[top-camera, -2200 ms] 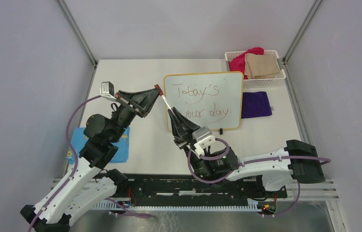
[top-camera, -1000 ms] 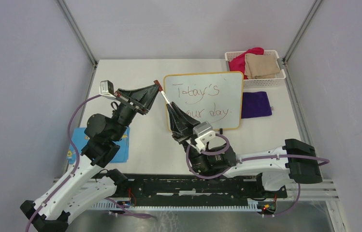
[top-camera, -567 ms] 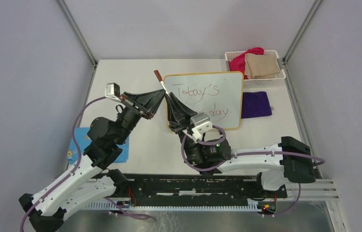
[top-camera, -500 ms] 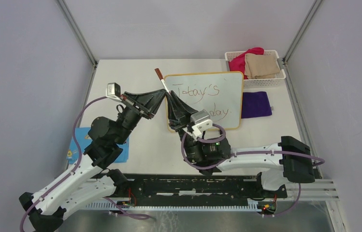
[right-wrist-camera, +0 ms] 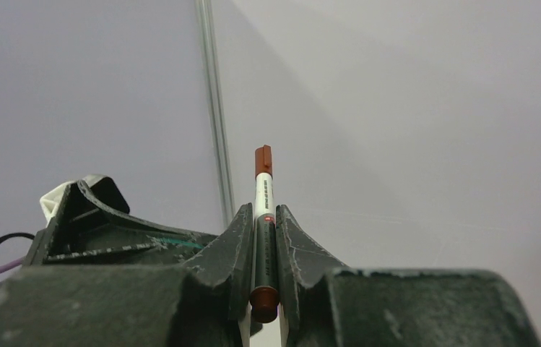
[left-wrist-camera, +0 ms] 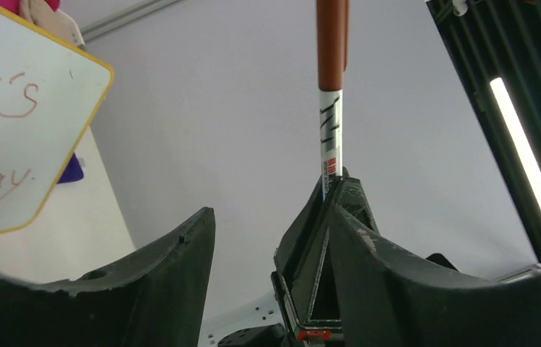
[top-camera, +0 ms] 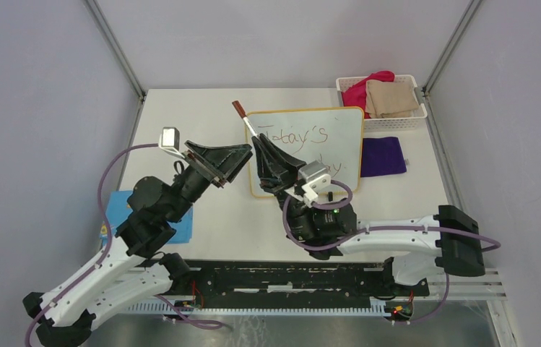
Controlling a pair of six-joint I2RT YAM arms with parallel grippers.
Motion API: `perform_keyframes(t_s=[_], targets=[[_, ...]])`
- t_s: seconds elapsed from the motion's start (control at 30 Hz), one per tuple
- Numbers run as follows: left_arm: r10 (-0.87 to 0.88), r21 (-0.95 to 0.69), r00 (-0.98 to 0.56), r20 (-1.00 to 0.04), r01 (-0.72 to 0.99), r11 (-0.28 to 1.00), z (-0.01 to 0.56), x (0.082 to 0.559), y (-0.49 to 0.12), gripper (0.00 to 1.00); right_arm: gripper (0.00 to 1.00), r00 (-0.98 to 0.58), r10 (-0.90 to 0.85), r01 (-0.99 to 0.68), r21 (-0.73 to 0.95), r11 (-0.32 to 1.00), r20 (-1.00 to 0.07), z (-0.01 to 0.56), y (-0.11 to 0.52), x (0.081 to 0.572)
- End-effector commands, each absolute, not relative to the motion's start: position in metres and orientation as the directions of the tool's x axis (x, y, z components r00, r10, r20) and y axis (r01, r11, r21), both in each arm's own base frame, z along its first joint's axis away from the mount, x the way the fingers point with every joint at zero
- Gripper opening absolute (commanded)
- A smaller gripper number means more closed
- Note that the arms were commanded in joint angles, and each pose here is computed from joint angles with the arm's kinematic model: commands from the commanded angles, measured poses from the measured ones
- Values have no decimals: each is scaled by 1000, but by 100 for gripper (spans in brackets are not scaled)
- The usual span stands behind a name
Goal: Write a sentence on the whiteboard
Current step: Close the whiteboard marker at the center of the board.
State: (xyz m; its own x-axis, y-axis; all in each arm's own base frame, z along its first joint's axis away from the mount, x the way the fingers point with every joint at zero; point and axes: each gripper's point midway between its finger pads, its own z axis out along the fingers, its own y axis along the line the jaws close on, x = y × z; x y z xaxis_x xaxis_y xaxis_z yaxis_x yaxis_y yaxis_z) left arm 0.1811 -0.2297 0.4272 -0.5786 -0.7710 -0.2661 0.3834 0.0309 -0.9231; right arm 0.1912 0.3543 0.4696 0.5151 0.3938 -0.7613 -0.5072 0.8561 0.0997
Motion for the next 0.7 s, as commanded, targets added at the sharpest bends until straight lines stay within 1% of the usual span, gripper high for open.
perform_keyframes(t_s=[0.0,0.07,0.13,0.3,0.4,0.5,0.67], targets=[[-816,-862,-444,-370,491,124,470,174,-201,72,0,478,478,-592,131,795,-737,485,335,177],[-827,-848,-391,-403,499,178,477,178,-193,78,0,461,496,-631,120,766,-736,485,331,170],[-837,-833,-345,-425,510,214,487,181,-186,82,0,445,507,-671,100,734,-738,485,329,162],[-819,-764,-276,-503,586,271,513,180,-187,86,0,401,546,-754,74,653,-735,483,319,143],[-793,-711,-282,-540,657,251,526,173,-199,86,0,385,569,-796,51,603,-727,485,315,132],[-772,-676,-306,-557,707,207,531,166,-211,86,0,369,591,-814,57,578,-717,485,309,126],[-755,-681,-372,-540,720,131,527,163,-228,85,0,360,613,-827,63,558,-704,487,302,122]])
